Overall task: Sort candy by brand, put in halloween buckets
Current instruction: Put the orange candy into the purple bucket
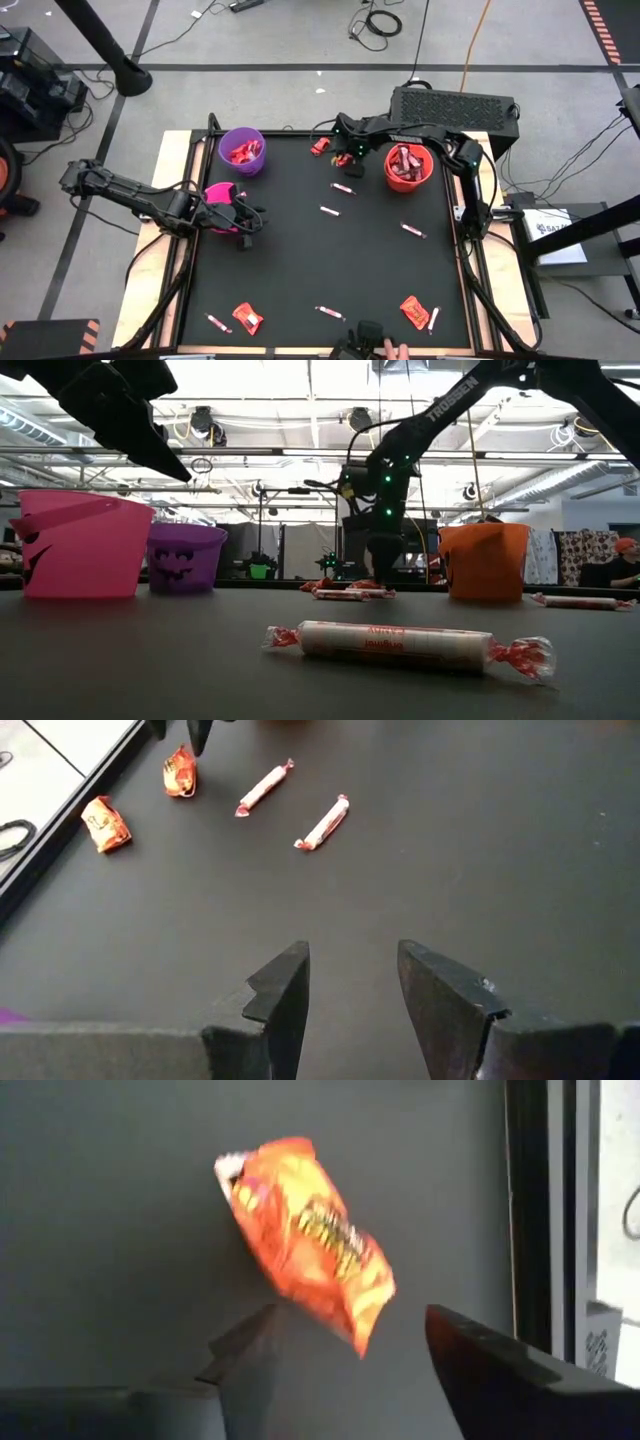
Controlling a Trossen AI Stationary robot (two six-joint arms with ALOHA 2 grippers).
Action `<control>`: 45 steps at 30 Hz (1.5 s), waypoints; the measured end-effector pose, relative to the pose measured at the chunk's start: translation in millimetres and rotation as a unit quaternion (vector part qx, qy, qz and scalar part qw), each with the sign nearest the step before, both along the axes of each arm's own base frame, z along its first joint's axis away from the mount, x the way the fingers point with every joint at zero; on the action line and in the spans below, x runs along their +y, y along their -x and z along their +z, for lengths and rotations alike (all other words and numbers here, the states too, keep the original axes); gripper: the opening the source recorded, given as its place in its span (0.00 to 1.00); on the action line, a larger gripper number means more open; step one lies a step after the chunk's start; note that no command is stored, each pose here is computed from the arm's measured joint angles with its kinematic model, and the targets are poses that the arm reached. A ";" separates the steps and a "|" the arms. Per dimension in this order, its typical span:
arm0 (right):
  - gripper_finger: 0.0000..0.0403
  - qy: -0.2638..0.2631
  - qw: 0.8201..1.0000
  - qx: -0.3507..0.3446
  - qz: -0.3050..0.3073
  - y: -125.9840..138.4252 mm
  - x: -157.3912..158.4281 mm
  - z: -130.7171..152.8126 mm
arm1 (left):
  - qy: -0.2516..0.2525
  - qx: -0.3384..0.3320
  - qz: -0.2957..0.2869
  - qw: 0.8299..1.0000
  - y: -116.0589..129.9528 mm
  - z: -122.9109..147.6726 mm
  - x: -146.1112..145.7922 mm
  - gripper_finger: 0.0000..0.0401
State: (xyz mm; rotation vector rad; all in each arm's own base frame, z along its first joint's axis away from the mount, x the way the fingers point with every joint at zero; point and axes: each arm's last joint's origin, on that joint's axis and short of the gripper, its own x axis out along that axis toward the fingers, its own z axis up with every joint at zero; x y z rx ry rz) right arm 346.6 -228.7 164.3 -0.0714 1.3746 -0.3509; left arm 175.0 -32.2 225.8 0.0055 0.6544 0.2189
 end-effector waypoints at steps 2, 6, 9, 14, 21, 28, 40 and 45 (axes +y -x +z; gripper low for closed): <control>0.62 0.001 1.000 0.000 0.008 -1.1 -0.8 -1.9 | -0.002 0.000 -0.002 1.000 0.0 -0.1 0.0 0.40; 0.63 0.006 1.000 0.002 0.014 -2.9 -4.1 -8.7 | -0.002 0.000 -0.002 1.000 -0.1 -0.2 0.0 0.40; 0.56 -0.005 1.000 0.014 0.011 -1.0 -8.2 -18.8 | 0.000 0.000 0.000 1.000 0.0 -0.3 -0.1 0.40; 0.33 -0.013 1.000 0.022 0.013 0.2 -9.1 -22.6 | 0.000 0.000 -0.003 1.000 0.2 -0.3 -0.8 0.40; 0.03 0.016 0.999 0.040 0.000 -0.3 -8.3 -5.7 | -0.007 0.001 -0.007 1.000 0.1 -0.2 -0.8 0.40; 0.01 0.023 1.000 0.008 0.006 -14.9 0.5 26.8 | -0.007 0.003 -0.014 1.000 0.1 -0.4 -1.1 0.40; 0.00 0.011 0.959 -0.256 0.121 -82.6 42.5 76.3 | -0.006 0.004 -0.019 1.000 0.1 -0.6 -1.3 0.40; 0.00 0.046 0.925 -0.344 0.157 -109.5 65.9 84.8 | -0.007 0.000 -0.017 1.000 0.4 0.4 -1.1 0.40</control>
